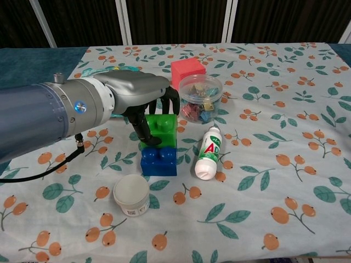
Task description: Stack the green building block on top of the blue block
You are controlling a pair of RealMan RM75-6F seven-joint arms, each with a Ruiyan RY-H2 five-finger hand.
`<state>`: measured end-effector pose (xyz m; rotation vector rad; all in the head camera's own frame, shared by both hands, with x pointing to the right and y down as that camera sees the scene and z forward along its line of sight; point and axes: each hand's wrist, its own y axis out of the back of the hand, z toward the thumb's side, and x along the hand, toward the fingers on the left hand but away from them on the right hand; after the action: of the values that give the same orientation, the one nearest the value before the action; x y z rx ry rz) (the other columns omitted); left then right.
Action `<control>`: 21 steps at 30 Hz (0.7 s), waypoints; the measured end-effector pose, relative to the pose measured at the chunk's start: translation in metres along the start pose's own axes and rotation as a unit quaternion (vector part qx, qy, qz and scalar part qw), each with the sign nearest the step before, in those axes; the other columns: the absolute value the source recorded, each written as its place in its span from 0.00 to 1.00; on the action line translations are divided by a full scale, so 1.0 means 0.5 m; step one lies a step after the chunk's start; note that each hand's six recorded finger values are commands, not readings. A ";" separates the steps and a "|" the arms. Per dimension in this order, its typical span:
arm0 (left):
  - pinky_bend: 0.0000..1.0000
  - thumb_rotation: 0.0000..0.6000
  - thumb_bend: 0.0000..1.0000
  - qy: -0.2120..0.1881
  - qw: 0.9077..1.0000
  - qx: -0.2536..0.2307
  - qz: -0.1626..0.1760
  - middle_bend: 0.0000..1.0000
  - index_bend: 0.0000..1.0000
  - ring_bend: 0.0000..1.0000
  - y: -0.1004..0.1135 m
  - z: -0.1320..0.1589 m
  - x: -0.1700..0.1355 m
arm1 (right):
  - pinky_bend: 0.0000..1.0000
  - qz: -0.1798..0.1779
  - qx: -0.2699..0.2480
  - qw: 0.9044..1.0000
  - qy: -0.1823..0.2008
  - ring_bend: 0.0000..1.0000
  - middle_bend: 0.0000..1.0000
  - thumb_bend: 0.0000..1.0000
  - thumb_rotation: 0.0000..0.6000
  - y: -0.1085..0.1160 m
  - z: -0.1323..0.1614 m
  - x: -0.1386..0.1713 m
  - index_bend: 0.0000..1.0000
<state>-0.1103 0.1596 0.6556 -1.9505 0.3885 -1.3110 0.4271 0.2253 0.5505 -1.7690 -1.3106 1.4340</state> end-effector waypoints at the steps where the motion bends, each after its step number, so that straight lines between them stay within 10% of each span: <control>1: 0.51 1.00 0.36 0.000 1.000 0.001 -0.001 0.49 0.48 0.42 -0.002 0.000 0.000 | 0.21 0.000 0.000 1.000 0.000 0.00 0.00 0.10 1.00 0.000 0.000 0.000 0.00; 14: 0.50 1.00 0.35 -0.004 1.000 0.007 -0.006 0.46 0.44 0.40 -0.020 0.004 -0.002 | 0.21 0.001 -0.002 1.000 -0.001 0.00 0.00 0.10 1.00 0.000 0.000 0.000 0.00; 21: 0.19 1.00 0.23 0.001 1.000 0.005 0.004 0.13 0.14 0.15 -0.004 -0.006 -0.007 | 0.21 0.001 -0.004 1.000 -0.001 0.00 0.00 0.10 1.00 0.000 0.000 0.000 0.00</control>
<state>-0.1146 0.1620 0.6555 -1.9370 0.3889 -1.3073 0.4271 0.2253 0.5504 -1.7758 -1.3174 1.4334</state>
